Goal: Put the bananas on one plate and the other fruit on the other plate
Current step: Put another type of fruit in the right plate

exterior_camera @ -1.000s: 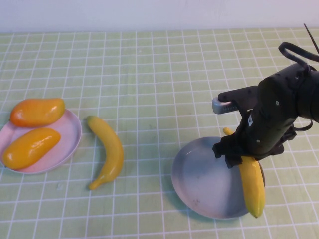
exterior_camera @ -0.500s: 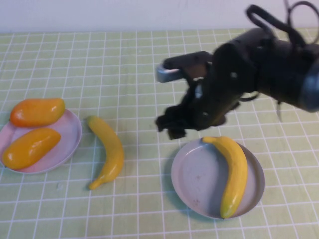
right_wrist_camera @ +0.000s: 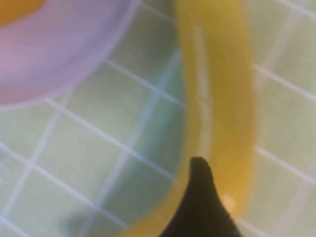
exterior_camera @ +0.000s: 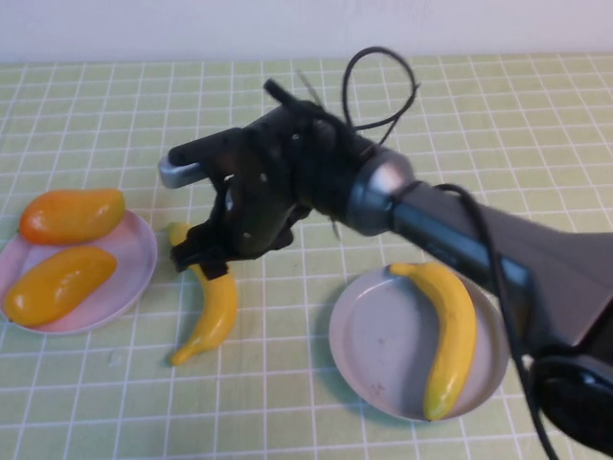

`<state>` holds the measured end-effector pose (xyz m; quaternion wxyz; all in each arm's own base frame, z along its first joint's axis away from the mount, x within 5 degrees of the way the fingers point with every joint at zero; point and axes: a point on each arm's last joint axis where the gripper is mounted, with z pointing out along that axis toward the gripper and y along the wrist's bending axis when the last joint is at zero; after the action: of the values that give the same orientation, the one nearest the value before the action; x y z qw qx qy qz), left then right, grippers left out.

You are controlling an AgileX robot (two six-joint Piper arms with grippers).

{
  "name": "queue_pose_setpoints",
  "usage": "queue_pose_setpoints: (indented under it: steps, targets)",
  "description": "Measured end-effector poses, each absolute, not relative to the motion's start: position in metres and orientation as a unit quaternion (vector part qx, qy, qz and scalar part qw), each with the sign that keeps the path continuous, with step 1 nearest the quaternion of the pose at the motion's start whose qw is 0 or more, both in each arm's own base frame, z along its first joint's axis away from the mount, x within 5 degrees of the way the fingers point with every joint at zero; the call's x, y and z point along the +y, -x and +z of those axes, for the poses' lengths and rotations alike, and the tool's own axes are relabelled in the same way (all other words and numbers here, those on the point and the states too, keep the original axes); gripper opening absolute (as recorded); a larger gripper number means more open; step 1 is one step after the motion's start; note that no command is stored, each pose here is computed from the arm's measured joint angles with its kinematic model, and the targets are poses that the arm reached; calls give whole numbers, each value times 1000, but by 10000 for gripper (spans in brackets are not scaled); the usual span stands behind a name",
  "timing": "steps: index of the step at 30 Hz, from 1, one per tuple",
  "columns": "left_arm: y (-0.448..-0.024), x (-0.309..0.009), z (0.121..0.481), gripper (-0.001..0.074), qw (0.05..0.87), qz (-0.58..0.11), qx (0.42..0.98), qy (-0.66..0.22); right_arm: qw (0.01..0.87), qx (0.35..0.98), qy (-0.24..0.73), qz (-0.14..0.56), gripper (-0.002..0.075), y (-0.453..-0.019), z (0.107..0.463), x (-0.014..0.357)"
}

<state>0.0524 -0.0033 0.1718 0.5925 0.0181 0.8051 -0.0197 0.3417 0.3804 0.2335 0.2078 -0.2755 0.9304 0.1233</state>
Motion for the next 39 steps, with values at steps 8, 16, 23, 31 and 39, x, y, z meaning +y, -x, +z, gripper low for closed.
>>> queue_pose_setpoints:
  steps: [8,16,23,31,39]
  targets:
    - [-52,-3,172,-1,592,-20,805,-18,188,933,281,124,442,-353,200,404]
    - [-52,-3,172,-1,592,-20,805,-18,178,936,283,111,372,-354,189,405]
    - [-52,-3,172,-1,592,-20,805,-18,155,940,289,93,311,-350,199,399]
    - [-52,-3,172,-1,592,-20,805,-18,222,925,292,101,311,-332,294,372]
    - [-52,-3,172,-1,592,-20,805,-18,194,957,207,57,311,-308,319,301]
